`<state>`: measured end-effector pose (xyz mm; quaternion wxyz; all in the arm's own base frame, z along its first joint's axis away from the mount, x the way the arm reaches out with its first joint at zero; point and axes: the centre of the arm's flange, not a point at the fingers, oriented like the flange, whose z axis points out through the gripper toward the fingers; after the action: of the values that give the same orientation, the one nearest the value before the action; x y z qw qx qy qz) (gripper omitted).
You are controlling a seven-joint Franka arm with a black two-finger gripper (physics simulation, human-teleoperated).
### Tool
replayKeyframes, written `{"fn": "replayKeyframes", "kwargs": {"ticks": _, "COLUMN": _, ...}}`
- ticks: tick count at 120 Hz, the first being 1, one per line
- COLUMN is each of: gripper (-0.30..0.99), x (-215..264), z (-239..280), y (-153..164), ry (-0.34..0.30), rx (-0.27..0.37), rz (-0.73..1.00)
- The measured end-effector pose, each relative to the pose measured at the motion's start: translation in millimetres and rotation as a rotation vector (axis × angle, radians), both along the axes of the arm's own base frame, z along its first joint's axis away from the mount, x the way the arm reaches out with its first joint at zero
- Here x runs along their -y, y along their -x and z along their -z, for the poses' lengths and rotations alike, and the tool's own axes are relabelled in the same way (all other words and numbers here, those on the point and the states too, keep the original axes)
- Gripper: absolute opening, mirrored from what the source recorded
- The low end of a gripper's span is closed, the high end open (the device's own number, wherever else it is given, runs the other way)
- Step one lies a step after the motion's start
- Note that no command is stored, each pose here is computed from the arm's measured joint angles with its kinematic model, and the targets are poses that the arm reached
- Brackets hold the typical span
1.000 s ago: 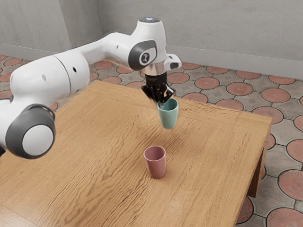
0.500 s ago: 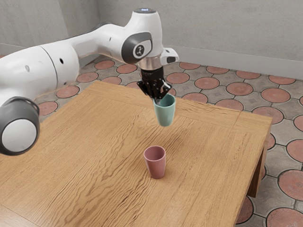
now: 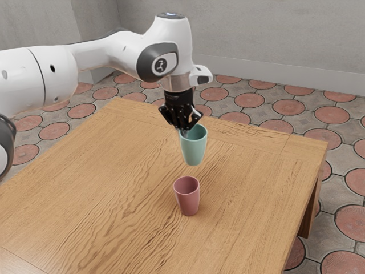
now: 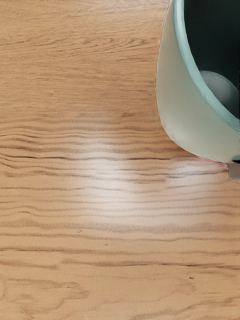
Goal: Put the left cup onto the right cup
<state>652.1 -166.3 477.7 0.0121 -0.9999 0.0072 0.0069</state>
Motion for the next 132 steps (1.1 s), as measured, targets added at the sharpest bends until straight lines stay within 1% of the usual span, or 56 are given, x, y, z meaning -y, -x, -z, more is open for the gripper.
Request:
{"fn": "replayKeyframes", "kwargs": {"ticks": 29, "gripper": -0.09, "x": 0, "z": 2, "y": 22, "ry": 0.007, "rx": -0.005, "rz": -0.022}}
{"fn": "replayKeyframes", "kwargs": {"ticks": 67, "gripper": -0.09, "x": -2, "z": -7, "y": 53, "ry": 0.000, "rx": 0.011, "rz": -0.052}}
{"fn": "replayKeyframes", "kwargs": {"ticks": 108, "gripper": -0.09, "x": -2, "z": 0, "y": 53, "ry": 0.009, "rx": 0.023, "rz": -0.084}}
{"fn": "replayKeyframes", "kwargs": {"ticks": 132, "gripper": -0.09, "x": -3, "z": 18, "y": 56, "ry": 0.009, "rx": 0.007, "rz": -0.098}}
